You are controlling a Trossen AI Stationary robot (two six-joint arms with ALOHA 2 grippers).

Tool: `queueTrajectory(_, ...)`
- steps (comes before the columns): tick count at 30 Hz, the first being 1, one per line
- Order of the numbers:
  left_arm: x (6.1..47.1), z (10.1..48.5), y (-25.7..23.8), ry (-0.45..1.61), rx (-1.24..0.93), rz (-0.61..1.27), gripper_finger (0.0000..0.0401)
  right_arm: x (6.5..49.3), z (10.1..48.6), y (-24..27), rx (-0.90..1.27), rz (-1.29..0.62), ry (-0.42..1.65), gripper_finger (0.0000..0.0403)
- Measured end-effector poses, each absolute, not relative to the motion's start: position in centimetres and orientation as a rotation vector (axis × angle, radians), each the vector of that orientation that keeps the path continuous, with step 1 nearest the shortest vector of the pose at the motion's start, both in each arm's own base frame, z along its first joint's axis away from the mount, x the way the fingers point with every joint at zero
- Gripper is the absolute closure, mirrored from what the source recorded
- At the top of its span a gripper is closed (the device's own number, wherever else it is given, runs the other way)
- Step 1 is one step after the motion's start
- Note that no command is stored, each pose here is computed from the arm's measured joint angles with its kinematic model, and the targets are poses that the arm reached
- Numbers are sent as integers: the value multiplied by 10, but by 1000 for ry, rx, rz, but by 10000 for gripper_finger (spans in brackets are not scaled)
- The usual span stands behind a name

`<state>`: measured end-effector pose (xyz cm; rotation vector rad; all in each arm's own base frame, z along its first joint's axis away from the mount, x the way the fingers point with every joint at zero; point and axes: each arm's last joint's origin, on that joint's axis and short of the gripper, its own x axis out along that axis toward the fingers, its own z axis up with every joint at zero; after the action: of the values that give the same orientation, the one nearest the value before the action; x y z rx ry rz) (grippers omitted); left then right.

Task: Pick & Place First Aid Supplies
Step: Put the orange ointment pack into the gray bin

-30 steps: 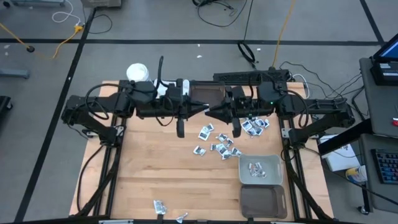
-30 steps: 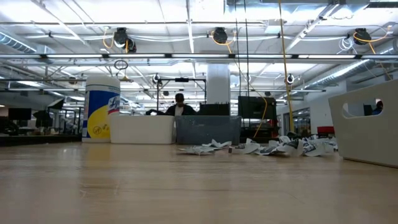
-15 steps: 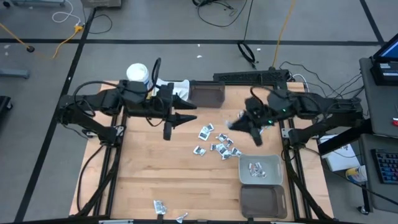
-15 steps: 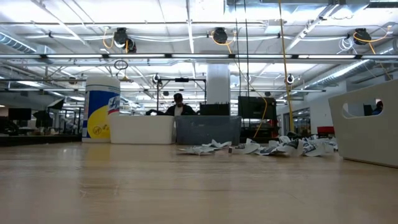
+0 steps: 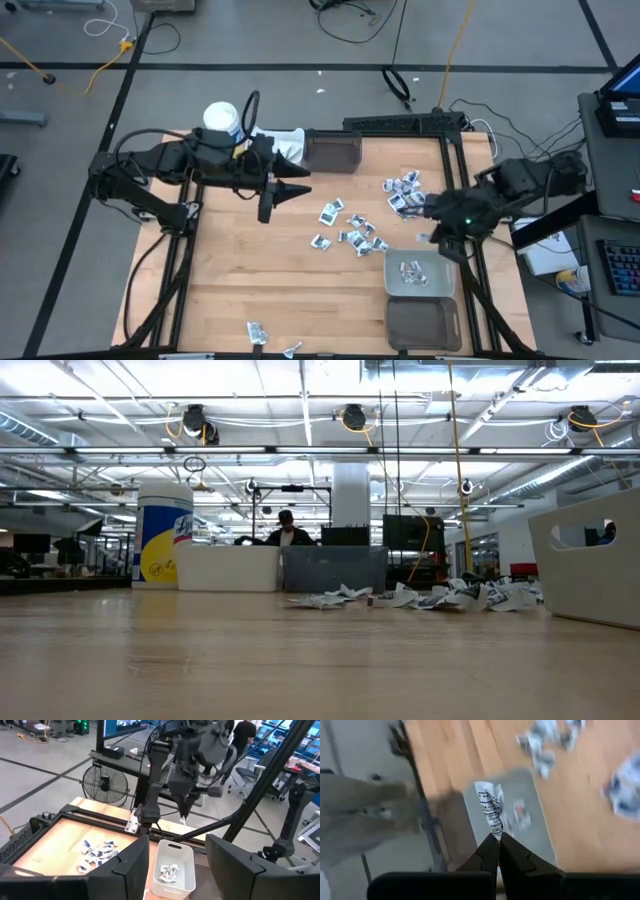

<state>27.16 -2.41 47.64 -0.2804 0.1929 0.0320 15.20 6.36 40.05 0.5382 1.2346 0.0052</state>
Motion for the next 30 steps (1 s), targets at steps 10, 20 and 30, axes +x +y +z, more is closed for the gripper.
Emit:
queueTrajectory(10, 272, 477, -24, 191, -284, 36, 201, 153, 362, 84, 465, -98, 1441, 403)
queueTrajectory(20, 272, 477, -24, 192, -270, 33, 201, 162, 267, 106, 490, -261, 1464, 403)
queueTrajectory(30, 271, 474, -31, 222, -286, -9, 201, 146, 190, 117, 631, -355, 1460, 403)
